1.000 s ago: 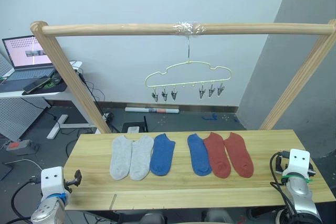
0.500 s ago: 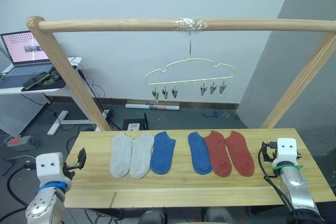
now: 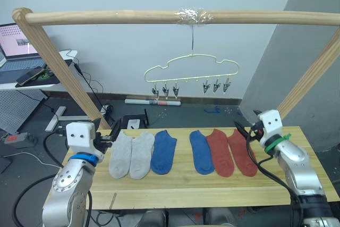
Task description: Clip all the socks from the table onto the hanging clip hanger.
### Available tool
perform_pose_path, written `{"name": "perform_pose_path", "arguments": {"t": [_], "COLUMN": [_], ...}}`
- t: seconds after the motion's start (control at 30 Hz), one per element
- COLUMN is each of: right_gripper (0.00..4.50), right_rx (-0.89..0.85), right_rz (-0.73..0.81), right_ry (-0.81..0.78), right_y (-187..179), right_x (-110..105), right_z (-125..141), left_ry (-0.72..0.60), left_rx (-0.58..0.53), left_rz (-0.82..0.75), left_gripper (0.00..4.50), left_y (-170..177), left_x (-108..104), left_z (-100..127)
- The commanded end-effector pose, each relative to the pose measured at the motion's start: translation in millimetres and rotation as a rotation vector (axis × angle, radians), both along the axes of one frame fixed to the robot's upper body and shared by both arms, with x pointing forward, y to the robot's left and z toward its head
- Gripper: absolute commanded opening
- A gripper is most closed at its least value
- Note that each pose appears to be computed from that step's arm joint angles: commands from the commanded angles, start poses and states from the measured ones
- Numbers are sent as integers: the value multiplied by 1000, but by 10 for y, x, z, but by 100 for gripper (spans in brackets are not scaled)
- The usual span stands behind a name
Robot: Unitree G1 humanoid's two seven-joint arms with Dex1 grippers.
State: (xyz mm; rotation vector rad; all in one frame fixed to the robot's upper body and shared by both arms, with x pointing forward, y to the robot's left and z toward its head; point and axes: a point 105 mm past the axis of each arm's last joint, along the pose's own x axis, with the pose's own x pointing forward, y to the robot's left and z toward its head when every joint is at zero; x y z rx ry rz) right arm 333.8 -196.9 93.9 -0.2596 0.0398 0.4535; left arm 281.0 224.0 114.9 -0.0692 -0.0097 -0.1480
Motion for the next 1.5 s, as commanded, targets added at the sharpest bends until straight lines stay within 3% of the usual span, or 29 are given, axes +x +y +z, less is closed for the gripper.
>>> {"name": "perform_pose_path", "arguments": {"t": [0.03,0.07,0.2,0.43,0.97,1.5], "right_gripper": [450,450,450,450,450,450], "right_rx": [39,61,151,176,199,243], "right_rz": [113,142,356,546,657,707], "right_ry": [-43,-45,-52,-60,-61,-78], "right_y": [189,254,666,1041,1277,1410], "right_x": [9,13,-69,-211,-388,-498], "right_z": [237,290,562,877,1124,1300], "left_ry": [-53,-54,-85,-133,-203,-258], "left_rx": [33,34,25,-5,-32,-22], "left_rz": [-43,-62,-130,-166,-159,-151], "left_gripper": [211,185,185,185,185,185], "left_y": [-114,-165,-394,-652,-853,-874], "left_x": [59,88,248,487,750,843], "left_z": [183,194,240,296,326,458]}}
